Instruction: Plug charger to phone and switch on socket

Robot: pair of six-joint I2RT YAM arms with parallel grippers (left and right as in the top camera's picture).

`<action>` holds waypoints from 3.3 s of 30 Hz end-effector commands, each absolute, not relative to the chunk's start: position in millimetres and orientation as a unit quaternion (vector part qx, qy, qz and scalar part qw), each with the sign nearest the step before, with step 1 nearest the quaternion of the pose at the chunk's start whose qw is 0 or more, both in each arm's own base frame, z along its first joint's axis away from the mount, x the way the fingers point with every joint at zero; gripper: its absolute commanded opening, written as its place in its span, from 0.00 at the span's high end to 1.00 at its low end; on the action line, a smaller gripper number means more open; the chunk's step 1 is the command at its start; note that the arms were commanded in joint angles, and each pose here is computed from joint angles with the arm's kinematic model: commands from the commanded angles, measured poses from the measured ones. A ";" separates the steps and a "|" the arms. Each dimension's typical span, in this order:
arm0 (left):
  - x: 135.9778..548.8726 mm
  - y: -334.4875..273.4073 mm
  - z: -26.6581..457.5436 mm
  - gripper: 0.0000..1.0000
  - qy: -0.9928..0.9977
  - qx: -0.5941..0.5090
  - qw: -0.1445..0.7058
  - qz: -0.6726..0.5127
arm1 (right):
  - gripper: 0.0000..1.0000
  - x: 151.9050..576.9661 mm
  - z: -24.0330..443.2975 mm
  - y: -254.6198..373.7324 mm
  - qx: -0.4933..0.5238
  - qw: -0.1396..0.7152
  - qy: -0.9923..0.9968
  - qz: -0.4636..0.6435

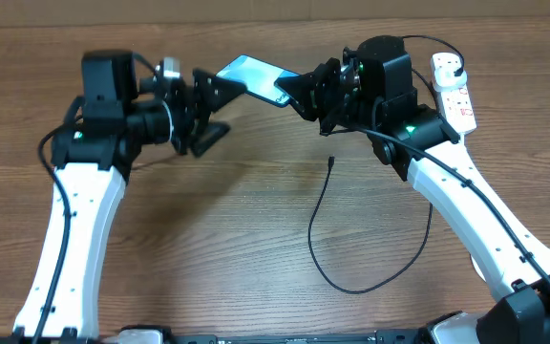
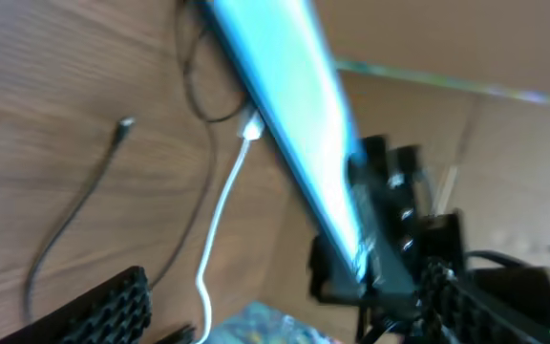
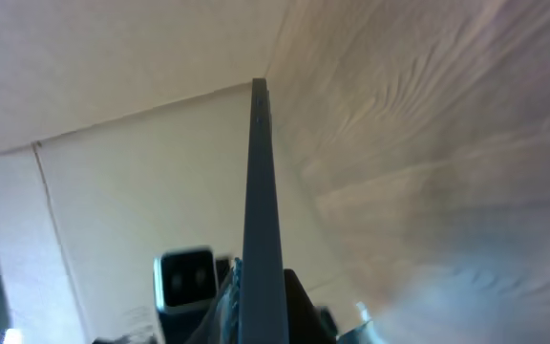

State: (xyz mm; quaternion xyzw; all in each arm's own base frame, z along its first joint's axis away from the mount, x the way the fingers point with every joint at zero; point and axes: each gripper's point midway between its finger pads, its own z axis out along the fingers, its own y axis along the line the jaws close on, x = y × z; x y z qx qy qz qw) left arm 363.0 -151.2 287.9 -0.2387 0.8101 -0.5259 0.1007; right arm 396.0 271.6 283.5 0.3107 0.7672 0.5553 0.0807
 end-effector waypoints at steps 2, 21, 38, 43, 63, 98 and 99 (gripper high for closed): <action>372.9 -160.0 289.0 0.16 0.782 -0.271 0.050 -0.559 | 0.96 380.4 322.8 276.7 0.331 0.031 0.730 0.596; 397.5 -155.8 284.1 0.39 0.745 -0.374 0.036 -0.551 | 0.96 370.2 322.7 292.4 0.369 -0.017 0.713 0.596; 404.0 -153.9 277.2 0.48 0.745 -0.398 0.056 -0.532 | 0.96 360.0 324.9 304.7 0.352 -0.028 0.718 0.600; 404.7 -153.1 276.7 0.53 0.745 -0.401 0.057 -0.530 | 0.96 356.0 324.9 309.4 0.347 -0.032 0.720 0.600; 404.9 -152.9 276.6 0.83 0.743 -0.404 0.056 -0.530 | 0.88 355.2 324.9 310.2 0.346 -0.033 0.721 0.600; 393.1 -81.2 199.0 0.96 0.921 -0.171 0.222 -0.272 | 0.00 359.3 133.4 140.0 0.251 0.182 0.942 0.132; 391.3 -89.0 196.1 0.96 0.925 -0.143 0.216 -0.277 | 0.00 358.5 121.9 137.7 0.242 0.178 0.946 0.120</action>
